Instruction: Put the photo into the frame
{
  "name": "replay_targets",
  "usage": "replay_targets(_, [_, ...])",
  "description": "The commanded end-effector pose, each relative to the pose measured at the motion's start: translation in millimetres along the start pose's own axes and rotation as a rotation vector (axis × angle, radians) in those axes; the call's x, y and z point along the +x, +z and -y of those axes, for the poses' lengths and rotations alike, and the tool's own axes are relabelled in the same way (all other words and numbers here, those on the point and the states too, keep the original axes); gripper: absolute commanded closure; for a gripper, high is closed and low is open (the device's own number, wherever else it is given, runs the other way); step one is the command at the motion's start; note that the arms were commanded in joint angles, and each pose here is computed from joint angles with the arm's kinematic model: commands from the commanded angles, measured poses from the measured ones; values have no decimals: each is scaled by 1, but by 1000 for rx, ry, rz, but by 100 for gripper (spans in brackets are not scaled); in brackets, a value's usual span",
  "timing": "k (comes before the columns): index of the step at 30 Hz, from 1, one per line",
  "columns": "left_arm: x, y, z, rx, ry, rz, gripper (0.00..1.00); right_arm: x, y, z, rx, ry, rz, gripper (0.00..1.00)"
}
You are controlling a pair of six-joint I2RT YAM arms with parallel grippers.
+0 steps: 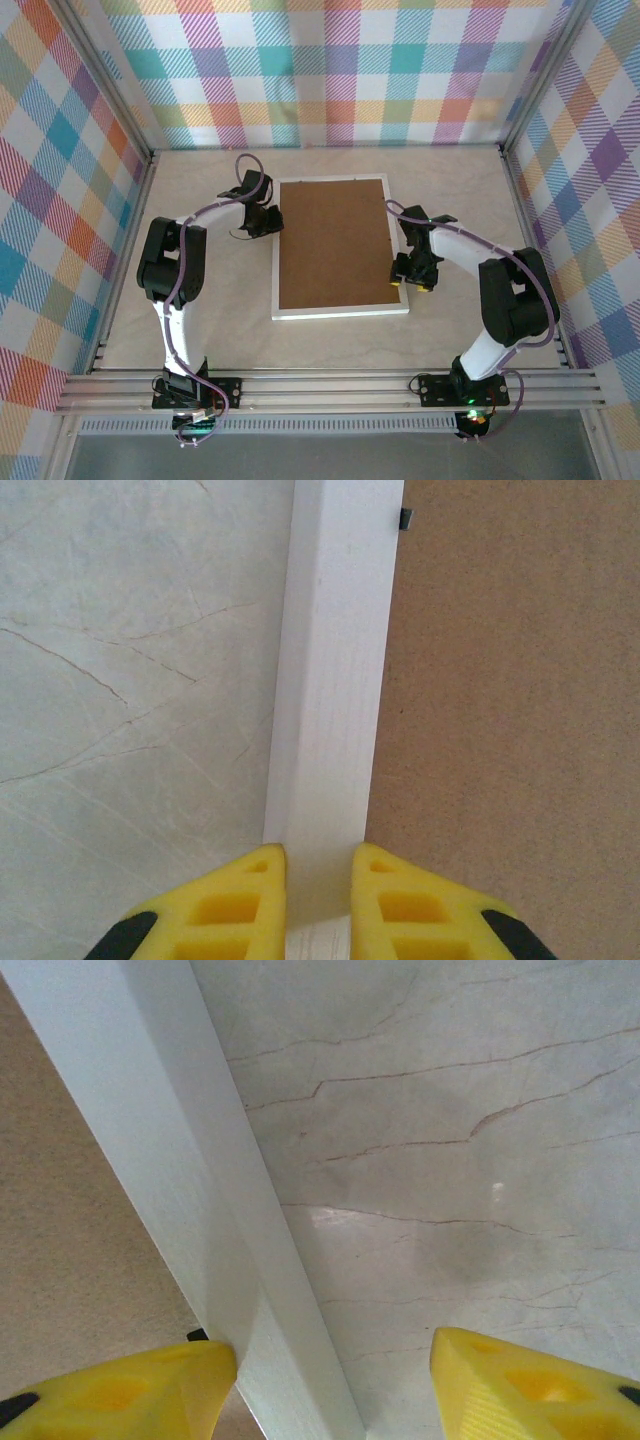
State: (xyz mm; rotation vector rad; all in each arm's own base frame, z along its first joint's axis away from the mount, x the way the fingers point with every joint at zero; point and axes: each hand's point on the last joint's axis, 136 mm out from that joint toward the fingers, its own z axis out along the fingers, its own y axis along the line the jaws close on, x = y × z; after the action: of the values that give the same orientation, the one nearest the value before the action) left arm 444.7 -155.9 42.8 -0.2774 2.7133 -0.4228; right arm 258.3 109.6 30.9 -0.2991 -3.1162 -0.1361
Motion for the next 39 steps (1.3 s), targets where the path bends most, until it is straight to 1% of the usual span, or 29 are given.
replay_targets(1, [21, -5, -7, -8, -37, -73, 83, 19, 35, 4, 37, -2, -78, 41])
replay_targets(4, [21, -5, -5, 2, -44, -73, 83, 21, 35, 1, 33, 2, -77, 42])
replay_targets(7, [21, -5, -5, 2, -47, -71, 83, 21, 35, -10, 11, -11, -71, 42])
replay_targets(14, [19, -6, -6, 3, -57, -71, 83, 31, 53, -24, 5, -24, -105, 41])
replay_targets(20, [21, -4, -8, -6, -59, -80, 83, 30, 61, -27, -11, -19, -92, 41])
replay_targets(23, [22, -5, -11, -13, -58, -81, 83, 29, 57, -29, -23, -31, -77, 41])
replay_targets(26, [18, -11, -14, -13, -65, -75, 80, 18, 35, -30, -13, -69, -23, 41])
replay_targets(27, [16, -14, -15, -11, -69, -72, 77, 12, 24, -30, -7, -82, 6, 40])
replay_targets(28, [14, -18, -16, -12, -73, -68, 70, 7, 14, -29, -5, -92, 34, 40])
replay_targets(29, [11, -23, -18, -17, -78, -63, 60, 0, 2, -29, -15, -97, 65, 40])
replay_targets(31, [4, -34, -20, -19, -83, -45, 37, -14, -18, -32, -59, -104, 115, 39])
replay_targets(32, [-2, -41, -20, -20, -81, -27, 29, -23, -28, -34, -80, -109, 146, 38])
replay_targets(33, [-7, -47, -20, -24, -77, -10, 25, -32, -36, -36, -96, -112, 175, 38])
replay_targets(34, [-12, -52, -20, -25, -77, 2, 23, -41, -42, -38, -111, -111, 198, 38])
replay_targets(39, [-36, -69, -20, -11, -85, 39, 21, -94, -58, -53, -208, -98, 263, 37])
